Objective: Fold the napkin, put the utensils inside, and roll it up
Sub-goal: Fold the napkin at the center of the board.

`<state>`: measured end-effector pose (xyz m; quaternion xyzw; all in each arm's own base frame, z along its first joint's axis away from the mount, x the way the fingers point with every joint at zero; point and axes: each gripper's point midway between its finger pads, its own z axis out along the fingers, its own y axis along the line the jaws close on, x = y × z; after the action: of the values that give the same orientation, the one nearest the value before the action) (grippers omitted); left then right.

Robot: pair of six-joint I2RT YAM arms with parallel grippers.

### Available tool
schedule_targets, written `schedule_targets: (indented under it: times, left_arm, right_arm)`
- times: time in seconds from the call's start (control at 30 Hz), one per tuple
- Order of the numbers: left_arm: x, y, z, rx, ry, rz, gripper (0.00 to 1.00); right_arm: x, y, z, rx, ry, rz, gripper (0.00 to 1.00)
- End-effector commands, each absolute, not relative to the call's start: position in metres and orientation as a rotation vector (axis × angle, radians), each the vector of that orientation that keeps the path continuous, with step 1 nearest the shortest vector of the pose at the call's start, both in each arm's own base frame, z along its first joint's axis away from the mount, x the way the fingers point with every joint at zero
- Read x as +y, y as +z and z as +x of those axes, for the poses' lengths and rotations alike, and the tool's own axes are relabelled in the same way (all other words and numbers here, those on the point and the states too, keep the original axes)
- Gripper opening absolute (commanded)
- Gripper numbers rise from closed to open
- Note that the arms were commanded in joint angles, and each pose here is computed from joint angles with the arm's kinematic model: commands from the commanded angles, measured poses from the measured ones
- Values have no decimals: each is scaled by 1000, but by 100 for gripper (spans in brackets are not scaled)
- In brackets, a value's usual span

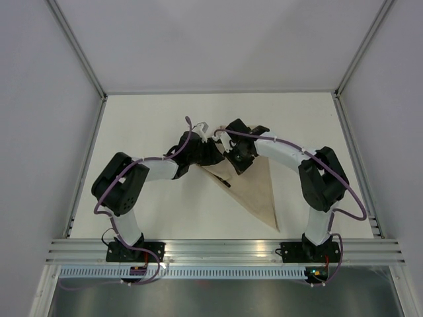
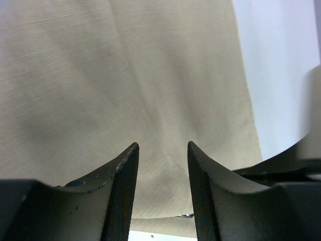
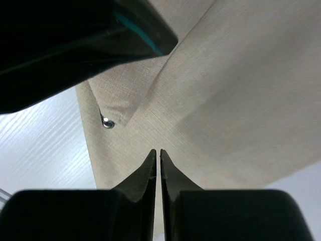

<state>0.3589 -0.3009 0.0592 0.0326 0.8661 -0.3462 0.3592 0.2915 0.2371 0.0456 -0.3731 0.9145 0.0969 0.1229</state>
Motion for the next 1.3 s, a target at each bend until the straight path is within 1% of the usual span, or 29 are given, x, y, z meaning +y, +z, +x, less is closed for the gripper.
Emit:
schedule_targets:
  times: [0.0,0.17,0.3,0.47,0.53,0.87,1.0,1.27]
  left_arm:
    - [-323,94,361,2133,-1024,194,50]
    - [-333,88,348,2169,-1137,206,49]
    - [-337,81,335,2201,-1221,178,50]
    - [-337,62,327,2290,-1241,143,49]
    - [-334,46,329,2356,-1198,104,49]
    - [-317,10,341,2509,-1095,-41,49]
    - [-307,6,348,2520,-1084,-78,49]
    - [-300,16,360,2493,-1084,-53,49]
  right_arm:
    - [231,111,315,2490,266,-1108,11]
    - [191,118,290,2501,275,-1256,13]
    - [168,99,255,2554,273,-1405,15]
    - [156,73,239,2629,254,-1490,15]
    - [158,63,243,2647,253,-1480,15]
    - [176,29,278,2698,227,-1402,15]
    - [184,16,290,2718,223,-1382,14]
    - [197,13,309,2712,238,-1339,14]
